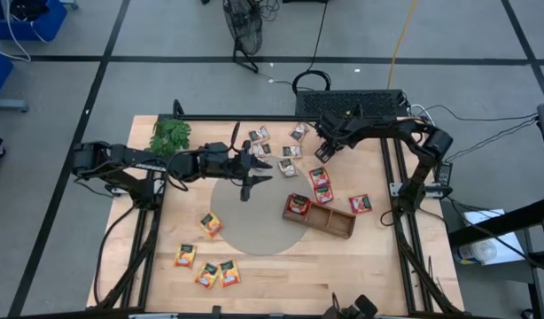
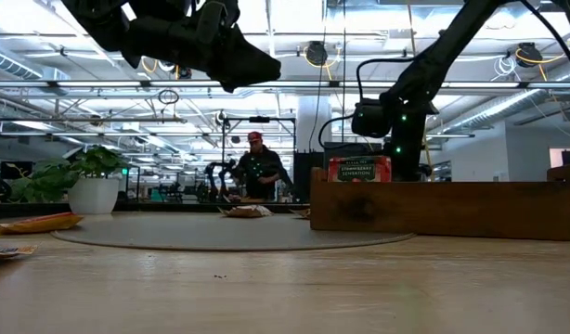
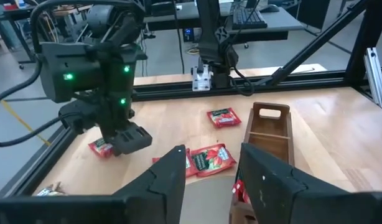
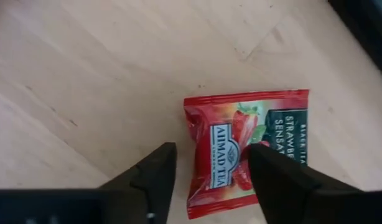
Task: Pick & Place Tea
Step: Put the red tea bag into the left section of the wooden organizer
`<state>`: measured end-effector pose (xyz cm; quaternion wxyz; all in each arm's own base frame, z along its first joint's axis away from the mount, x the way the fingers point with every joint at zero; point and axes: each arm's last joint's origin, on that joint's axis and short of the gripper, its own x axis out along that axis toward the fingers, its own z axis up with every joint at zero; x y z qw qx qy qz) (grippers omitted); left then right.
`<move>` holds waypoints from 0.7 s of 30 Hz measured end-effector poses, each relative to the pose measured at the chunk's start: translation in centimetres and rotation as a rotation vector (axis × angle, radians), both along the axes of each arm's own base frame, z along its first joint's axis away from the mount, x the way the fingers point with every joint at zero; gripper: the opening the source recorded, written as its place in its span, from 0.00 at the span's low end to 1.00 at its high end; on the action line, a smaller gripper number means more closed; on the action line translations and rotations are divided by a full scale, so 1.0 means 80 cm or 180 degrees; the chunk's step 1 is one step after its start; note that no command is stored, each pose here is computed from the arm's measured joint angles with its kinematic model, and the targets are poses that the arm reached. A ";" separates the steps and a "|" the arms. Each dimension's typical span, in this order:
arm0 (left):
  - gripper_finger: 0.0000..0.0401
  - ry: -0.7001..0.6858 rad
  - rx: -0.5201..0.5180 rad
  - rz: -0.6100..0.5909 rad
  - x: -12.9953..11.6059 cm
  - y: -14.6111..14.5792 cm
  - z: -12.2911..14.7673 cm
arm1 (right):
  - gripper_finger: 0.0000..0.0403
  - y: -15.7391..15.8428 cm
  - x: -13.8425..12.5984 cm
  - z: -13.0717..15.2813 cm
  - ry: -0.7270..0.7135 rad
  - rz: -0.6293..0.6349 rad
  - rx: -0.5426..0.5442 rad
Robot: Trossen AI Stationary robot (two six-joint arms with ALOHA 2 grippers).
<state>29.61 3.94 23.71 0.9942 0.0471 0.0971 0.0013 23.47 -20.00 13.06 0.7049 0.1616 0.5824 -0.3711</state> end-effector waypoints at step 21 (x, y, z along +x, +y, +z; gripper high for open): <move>0.39 0.0056 -0.0300 0.0201 0.000 0.002 -0.003 | 0.01 0.075 0.036 0.053 0.0814 0.1240 -0.1262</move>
